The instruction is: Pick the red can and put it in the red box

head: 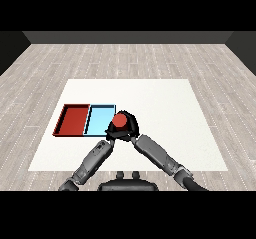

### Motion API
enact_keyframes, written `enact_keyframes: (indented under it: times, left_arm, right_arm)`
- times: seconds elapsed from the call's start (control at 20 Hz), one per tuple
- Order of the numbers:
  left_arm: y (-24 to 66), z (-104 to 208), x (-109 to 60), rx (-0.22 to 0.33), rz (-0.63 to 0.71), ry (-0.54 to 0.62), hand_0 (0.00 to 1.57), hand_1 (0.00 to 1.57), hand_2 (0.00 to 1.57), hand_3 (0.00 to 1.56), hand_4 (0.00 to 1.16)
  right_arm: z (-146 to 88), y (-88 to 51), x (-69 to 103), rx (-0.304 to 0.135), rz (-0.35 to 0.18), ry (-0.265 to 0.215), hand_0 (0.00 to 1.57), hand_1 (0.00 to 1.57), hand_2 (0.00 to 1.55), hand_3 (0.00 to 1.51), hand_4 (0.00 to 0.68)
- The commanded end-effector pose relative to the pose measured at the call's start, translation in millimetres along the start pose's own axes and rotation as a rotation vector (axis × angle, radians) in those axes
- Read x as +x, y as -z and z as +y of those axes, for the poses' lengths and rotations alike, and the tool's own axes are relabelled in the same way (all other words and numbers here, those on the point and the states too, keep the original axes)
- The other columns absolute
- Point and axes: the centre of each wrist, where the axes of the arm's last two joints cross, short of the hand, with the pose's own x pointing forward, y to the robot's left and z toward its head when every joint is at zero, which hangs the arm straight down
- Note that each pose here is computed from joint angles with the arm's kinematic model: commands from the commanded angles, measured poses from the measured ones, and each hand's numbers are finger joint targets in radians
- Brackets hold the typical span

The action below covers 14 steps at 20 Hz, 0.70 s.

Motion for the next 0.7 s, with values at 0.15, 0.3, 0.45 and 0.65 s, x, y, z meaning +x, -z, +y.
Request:
enact_keyframes:
  times: [0.15,0.3,0.45,0.65]
  left_arm:
    - [20.3,-6,10.3,0.104,-0.027,0.008,1.57,1.57,1.51,1.41,1.0]
    - [7.1,-6,7.3,0.122,-0.047,0.019,1.57,1.57,1.52,1.41,0.96]
    - [15.1,-12,9.0,0.103,-0.075,0.032,1.57,1.57,1.53,1.43,0.97]
    - [8.7,-4,10.7,0.145,-0.083,0.041,1.57,1.57,1.53,1.45,1.12]
  right_arm:
    - [-1,-3.6,-3.0,-0.008,0.007,0.037,1.46,1.46,1.45,1.38,0.607]
    - [15,2.7,15.9,0.004,0.004,0.055,1.43,1.43,1.44,1.38,0.618]
    - [3,14.3,19.3,0.002,0.002,0.075,1.45,1.45,1.44,1.38,0.597]
    - [3,-0.6,22.4,0.004,0.009,0.012,0.0,0.0,0.0,0.0,0.0]
